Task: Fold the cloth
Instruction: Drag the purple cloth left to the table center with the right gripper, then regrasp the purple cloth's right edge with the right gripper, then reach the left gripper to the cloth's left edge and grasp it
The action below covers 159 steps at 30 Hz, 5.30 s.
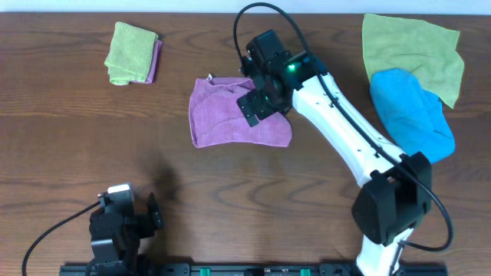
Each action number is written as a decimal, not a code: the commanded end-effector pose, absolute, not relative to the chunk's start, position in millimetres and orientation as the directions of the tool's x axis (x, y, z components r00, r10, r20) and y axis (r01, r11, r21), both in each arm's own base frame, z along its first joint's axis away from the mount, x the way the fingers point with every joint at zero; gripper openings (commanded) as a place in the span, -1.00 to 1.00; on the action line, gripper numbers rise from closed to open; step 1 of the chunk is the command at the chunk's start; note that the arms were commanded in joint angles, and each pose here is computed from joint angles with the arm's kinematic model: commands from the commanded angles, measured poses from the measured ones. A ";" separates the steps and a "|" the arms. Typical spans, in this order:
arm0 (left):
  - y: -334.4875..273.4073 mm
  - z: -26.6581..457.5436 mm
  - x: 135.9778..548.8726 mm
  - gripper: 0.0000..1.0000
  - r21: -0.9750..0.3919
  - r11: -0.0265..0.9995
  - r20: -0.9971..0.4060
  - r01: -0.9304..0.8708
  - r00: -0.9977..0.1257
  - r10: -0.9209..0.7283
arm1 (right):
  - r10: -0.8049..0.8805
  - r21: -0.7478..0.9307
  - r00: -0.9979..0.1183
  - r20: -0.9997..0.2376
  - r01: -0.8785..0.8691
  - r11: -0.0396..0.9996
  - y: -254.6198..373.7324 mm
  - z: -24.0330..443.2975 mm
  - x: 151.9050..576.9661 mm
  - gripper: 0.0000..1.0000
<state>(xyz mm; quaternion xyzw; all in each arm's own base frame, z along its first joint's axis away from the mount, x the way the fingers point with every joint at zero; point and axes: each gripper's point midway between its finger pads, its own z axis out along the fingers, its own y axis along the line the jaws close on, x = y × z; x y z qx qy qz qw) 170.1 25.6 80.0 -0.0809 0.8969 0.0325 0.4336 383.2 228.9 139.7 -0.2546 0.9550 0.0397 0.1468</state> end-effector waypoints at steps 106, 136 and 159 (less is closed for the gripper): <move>-82.1 147.4 277.1 0.91 -0.734 0.610 -0.108 -0.298 -0.836 -0.538 | 0.065 0.379 -0.998 -0.026 0.051 0.924 178.8 2.1 344.3 -0.97; -112.8 30.8 341.5 0.86 -0.730 0.591 0.031 -0.343 -0.880 -0.473 | 0.065 0.419 -0.998 -0.002 0.058 0.906 185.7 4.9 340.7 -0.97; -126.2 -1.7 349.5 -0.89 -0.686 0.643 0.004 -0.341 -0.885 -0.466 | 0.070 0.425 -0.998 -0.005 0.061 0.903 186.3 8.9 341.0 -0.97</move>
